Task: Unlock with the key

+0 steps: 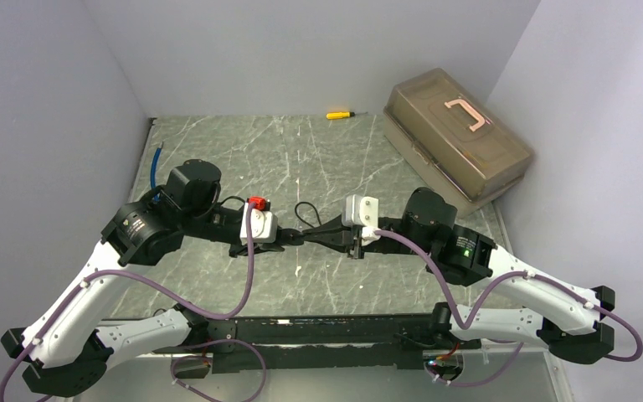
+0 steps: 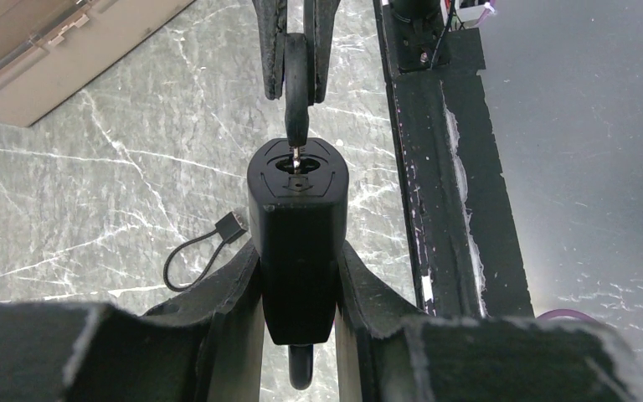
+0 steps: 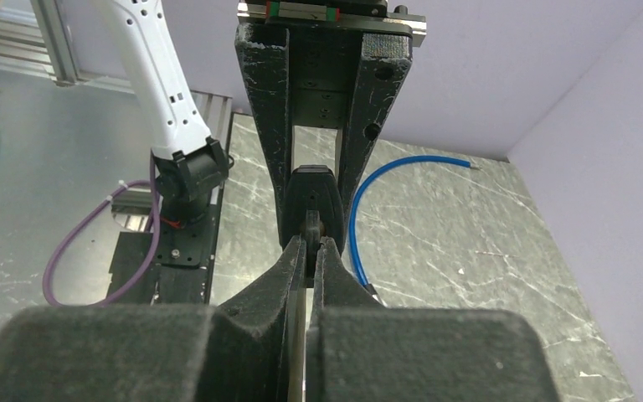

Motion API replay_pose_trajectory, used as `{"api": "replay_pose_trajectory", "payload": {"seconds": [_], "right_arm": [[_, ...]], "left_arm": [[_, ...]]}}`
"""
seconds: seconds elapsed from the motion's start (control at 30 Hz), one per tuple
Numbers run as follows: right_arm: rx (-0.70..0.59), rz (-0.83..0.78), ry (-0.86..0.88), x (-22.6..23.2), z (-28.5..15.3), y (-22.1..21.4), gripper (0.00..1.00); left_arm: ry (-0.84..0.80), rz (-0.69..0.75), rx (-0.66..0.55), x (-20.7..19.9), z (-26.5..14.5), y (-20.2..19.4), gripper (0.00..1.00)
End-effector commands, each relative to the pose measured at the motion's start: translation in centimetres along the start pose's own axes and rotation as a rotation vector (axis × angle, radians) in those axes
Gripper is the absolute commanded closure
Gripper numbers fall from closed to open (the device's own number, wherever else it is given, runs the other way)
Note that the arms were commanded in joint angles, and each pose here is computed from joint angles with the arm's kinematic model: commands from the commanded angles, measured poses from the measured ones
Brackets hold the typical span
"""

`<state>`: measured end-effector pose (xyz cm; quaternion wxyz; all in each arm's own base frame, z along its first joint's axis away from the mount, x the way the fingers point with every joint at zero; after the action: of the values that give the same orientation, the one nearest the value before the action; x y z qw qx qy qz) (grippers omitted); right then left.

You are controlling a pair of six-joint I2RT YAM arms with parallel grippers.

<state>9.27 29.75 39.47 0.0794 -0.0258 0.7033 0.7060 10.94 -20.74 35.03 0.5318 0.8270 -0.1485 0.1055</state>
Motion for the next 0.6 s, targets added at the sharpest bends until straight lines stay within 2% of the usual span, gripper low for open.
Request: {"api": "replay_pose_trajectory", "payload": {"seconds": [0.0, 0.57], "right_arm": [[-0.06, -0.018, 0.008, -0.1, -0.1, 2.1, 1.0], [0.029, 0.085, 0.079, 0.6, 2.9, -3.2, 1.0]], "left_arm": [[0.034, 0.102, -0.111, 0.7, -1.1, 3.2, 1.0], [0.062, 0.061, -0.25, 2.6, -1.9, 8.3, 1.0]]}}
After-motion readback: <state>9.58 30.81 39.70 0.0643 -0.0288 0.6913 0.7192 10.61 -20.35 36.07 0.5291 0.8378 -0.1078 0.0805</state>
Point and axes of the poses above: each gripper's point midway between its finger pads, its own z axis out along the fingers, its own x axis along the line the jaws close on, y = z × x, the point moved 3 cm from there along -z, back along the fingers, and after that the axes turned 8 degrees about z, right-handed, at the moved point
